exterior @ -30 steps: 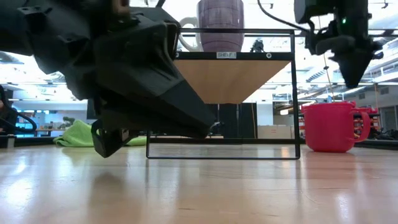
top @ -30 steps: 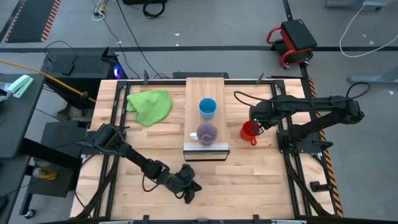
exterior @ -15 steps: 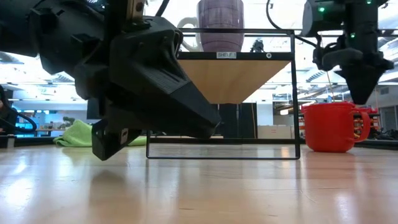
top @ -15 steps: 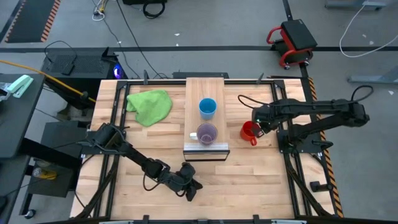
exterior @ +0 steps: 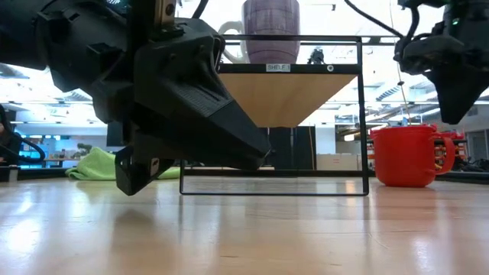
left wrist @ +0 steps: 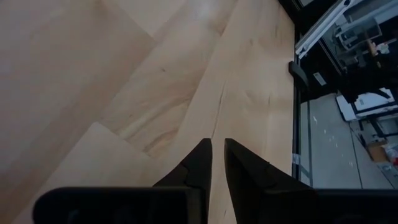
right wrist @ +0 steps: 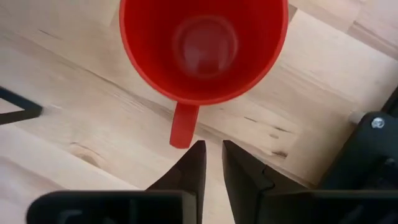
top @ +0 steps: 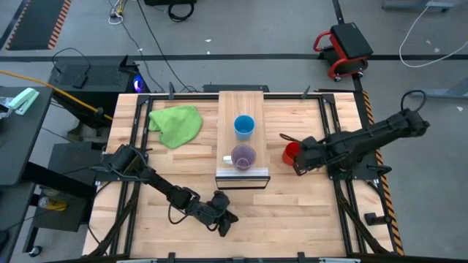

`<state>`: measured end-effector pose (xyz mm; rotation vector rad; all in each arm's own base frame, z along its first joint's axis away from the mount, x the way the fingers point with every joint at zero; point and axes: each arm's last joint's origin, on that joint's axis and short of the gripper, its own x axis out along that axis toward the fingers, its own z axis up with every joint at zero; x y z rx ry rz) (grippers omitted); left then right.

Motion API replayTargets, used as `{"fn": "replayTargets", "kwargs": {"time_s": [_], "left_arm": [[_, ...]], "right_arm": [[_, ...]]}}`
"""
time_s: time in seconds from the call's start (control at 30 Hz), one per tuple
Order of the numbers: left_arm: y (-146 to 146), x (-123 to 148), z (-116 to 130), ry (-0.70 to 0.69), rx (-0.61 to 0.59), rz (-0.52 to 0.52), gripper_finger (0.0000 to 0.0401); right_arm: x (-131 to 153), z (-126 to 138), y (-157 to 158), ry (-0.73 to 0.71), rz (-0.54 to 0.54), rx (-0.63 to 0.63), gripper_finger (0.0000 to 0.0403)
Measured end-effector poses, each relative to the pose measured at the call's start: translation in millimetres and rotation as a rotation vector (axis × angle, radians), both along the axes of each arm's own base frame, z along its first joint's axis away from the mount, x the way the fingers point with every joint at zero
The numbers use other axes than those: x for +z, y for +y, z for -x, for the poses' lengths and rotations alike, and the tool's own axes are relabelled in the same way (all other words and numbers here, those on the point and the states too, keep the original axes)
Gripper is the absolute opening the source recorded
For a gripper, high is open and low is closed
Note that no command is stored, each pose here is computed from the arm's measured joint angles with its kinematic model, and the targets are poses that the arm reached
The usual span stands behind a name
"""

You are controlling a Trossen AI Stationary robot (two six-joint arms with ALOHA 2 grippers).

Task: Stack small to large cups/mugs on shelf
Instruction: Put the red mug on the shelf

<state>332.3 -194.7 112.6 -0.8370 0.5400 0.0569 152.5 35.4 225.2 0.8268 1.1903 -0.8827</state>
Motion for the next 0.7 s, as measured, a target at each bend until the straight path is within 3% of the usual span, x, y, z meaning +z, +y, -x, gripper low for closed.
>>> {"fn": "replayTargets", "kwargs": {"time_s": [0.27, 0.7], "left_arm": [[0, 0, 0, -0.003, -0.008, -0.015, 0.0057], [-2, 0, 1, -0.001, -0.008, -0.006, 0.0059]], "right_arm": [[-22, -1, 5, 0.069, 0.024, -0.026, 0.0044], [-34, -17, 11, -0.127, -0.032, -0.046, 0.0011]]}}
